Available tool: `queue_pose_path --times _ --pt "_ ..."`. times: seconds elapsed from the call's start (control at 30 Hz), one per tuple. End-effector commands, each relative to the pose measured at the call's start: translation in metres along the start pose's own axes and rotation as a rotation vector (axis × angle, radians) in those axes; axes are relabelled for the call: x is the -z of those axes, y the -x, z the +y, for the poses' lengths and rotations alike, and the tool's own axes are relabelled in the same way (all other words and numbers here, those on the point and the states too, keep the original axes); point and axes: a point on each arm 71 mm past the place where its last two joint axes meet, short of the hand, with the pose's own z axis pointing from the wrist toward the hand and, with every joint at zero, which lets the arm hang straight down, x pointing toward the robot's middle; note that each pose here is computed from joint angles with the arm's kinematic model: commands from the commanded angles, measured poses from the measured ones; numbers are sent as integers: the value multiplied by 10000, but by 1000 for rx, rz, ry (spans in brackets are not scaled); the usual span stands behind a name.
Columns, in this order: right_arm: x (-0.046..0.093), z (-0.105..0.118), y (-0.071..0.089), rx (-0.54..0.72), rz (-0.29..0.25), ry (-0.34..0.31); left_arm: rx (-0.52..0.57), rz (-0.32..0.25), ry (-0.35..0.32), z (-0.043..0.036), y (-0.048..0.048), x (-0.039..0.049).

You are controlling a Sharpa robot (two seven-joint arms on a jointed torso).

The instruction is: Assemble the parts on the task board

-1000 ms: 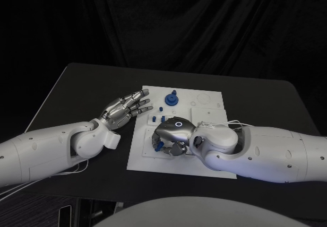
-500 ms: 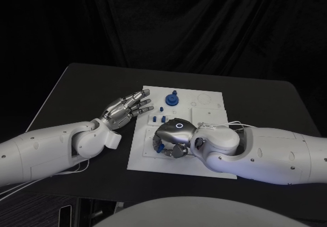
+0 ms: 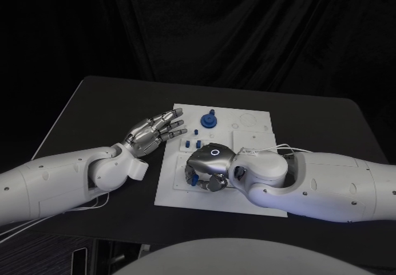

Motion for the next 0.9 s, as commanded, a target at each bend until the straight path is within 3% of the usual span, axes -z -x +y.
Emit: queue_pose_path --times 0.03,0.63,0.9 --pt "9 -56 -86 32 66 -52 14 11 -8 3 -18 -6" --pt "3 -49 -40 60 9 -48 14 11 -2 16 -4 -7" --pt "-9 -68 -46 83 14 -51 15 12 0 24 -6 -12"
